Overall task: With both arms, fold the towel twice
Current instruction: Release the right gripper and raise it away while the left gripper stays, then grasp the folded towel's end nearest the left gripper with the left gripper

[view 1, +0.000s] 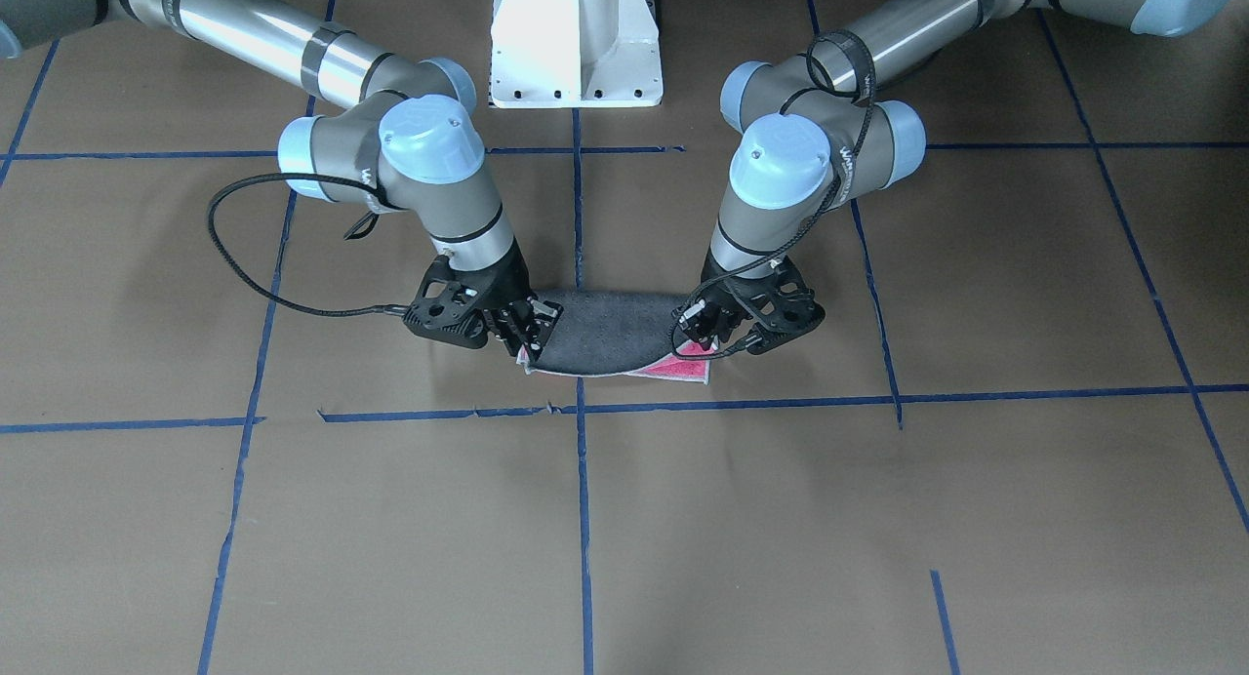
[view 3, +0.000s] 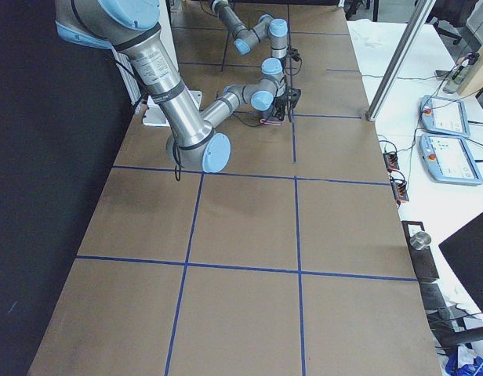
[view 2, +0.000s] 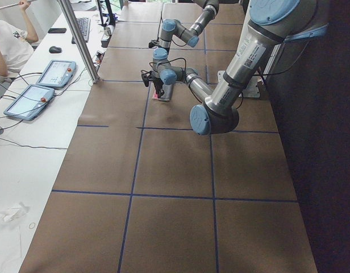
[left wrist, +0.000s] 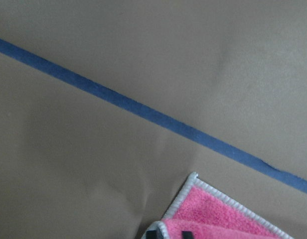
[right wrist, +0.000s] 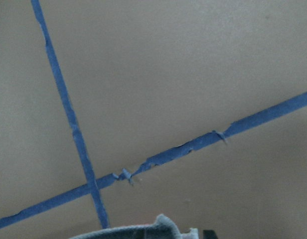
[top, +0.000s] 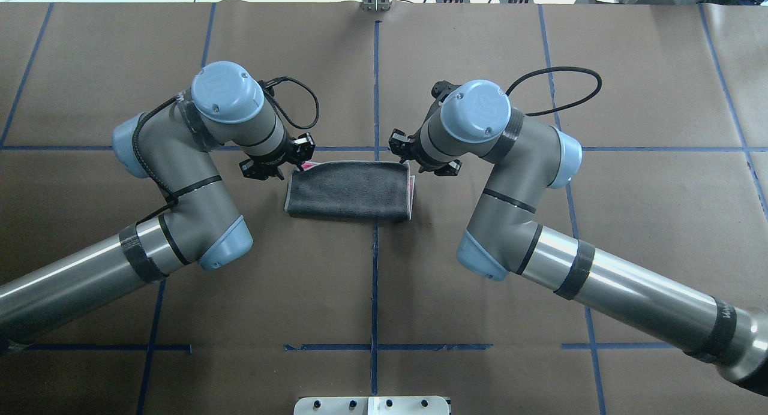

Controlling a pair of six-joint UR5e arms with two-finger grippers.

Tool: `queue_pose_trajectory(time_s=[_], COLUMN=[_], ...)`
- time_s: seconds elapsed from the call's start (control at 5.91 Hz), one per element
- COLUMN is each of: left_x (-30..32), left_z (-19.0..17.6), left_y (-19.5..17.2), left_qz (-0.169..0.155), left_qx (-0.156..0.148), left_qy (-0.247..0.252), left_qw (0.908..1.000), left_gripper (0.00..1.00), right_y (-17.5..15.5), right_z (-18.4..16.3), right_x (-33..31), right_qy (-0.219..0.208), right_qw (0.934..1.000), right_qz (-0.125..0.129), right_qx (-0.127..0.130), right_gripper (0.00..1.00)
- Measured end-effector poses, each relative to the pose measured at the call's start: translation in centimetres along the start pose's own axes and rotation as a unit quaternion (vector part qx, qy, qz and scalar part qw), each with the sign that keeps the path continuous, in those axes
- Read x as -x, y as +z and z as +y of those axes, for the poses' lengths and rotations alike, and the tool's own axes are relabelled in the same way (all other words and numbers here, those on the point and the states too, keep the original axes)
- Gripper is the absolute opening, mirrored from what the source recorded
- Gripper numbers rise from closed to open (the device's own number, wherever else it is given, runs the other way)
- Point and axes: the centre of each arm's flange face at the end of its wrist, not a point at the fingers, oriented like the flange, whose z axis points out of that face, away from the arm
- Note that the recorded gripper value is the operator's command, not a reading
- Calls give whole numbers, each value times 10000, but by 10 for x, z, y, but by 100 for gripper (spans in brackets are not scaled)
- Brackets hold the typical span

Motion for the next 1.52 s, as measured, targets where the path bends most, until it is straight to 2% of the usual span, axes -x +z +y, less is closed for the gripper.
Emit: queue_pose_trajectory(time_s=[0.34, 0.51, 0.68, 0.85, 1.02, 1.18, 1.52], left_x=[13, 16, 16, 16, 17, 17, 20], left_z=[-7, 5, 28, 48, 55, 57, 52], left_y=[-8, -8, 2, 14, 20, 22, 21], left_qz=[31, 45, -4, -84, -128, -142, -143], left_qx=[214, 296, 415, 500, 515, 505, 469], left_qy=[-79, -230, -483, -660, -736, -758, -767], left_qw=[9997, 9993, 9980, 9965, 9959, 9957, 9958], left_gripper=[100, 93, 79, 63, 56, 56, 54], right_y=[-12, -23, -35, -46, -61, -74, -82], right_z=[-37, -57, -78, -92, -99, -101, -103], right_x=[-20, -26, -35, -42, -44, -44, -45], right_qy=[-48, -3, 21, -90, -297, -449, -517], right_qw=[9998, 9996, 9993, 9989, 9976, 9962, 9955], right_qz=[52, 56, 98, 256, 475, 624, 691], right_qx=[185, 286, 364, 389, 397, 403, 393], right_gripper=[100, 100, 100, 100, 100, 100, 100])
